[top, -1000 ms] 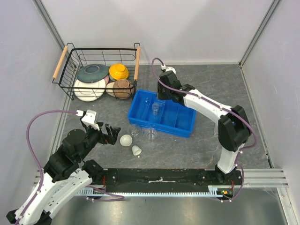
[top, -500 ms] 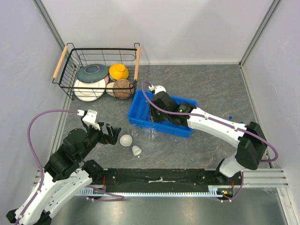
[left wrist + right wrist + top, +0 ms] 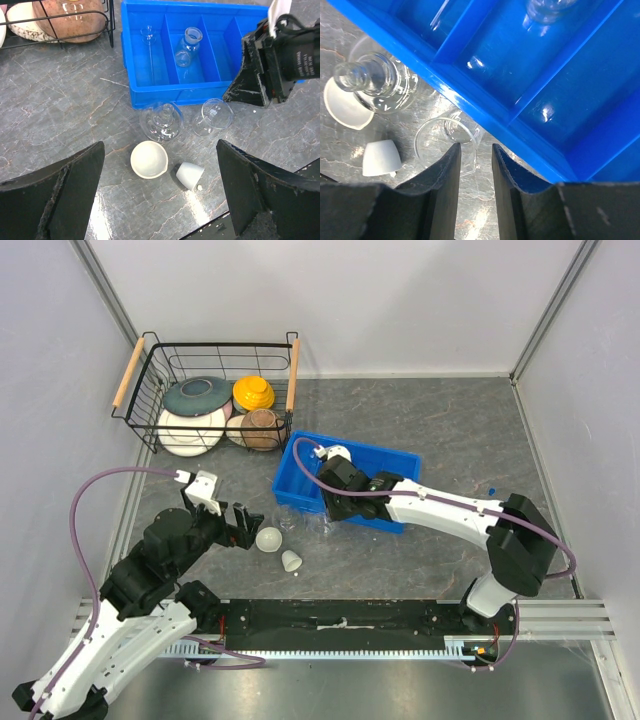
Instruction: Organize the chemistry lab equipment
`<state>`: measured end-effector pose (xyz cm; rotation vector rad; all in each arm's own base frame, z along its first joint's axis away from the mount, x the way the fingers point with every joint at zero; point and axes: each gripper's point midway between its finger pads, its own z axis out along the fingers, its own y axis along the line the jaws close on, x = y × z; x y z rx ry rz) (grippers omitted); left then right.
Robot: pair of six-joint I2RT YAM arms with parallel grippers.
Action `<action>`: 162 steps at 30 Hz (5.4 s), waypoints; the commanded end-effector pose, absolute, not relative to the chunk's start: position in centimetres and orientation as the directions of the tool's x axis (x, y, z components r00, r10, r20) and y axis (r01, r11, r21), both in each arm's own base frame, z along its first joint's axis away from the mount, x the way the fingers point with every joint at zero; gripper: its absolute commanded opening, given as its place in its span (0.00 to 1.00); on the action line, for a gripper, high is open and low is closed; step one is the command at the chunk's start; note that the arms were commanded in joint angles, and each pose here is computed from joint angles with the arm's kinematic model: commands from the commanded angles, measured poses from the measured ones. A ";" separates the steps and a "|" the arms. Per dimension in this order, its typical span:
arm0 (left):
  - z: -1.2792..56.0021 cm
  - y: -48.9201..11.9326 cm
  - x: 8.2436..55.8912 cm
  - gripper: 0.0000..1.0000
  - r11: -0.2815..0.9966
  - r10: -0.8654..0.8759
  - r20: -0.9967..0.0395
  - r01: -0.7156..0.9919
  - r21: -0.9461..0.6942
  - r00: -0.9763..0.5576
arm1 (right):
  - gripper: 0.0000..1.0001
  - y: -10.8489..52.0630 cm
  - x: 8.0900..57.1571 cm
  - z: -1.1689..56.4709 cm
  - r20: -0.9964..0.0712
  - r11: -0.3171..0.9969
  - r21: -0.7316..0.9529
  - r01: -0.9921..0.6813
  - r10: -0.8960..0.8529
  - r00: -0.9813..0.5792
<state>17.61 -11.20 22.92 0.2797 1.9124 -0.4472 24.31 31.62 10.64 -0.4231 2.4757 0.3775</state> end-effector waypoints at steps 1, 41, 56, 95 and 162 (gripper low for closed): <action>23.8 -11.2 17.8 1.00 0.897 -0.013 -0.944 0.413 -0.156 -0.330 | 0.38 32.2 24.1 9.0 -0.588 0.912 0.166 -0.375 -0.214 -0.780; 23.8 -11.0 18.0 1.00 0.904 -0.019 -0.944 0.397 -0.157 -0.331 | 0.00 30.6 29.9 18.9 -0.723 0.942 0.197 -0.273 -0.048 -0.689; 23.7 -10.9 18.0 1.00 0.906 -0.019 -0.943 0.393 -0.157 -0.333 | 0.00 30.2 32.9 13.6 -0.662 0.953 0.211 -0.216 -0.023 -0.749; 23.7 -11.0 18.1 1.00 0.907 -0.016 -0.942 0.391 -0.155 -0.336 | 0.00 29.4 35.1 8.4 -0.634 0.974 0.182 -0.132 0.014 -0.774; 24.0 -10.7 17.9 1.00 0.906 -0.030 -0.947 0.391 -0.161 -0.321 | 0.54 43.9 25.5 13.0 -0.668 0.869 0.179 -0.462 -0.238 -0.706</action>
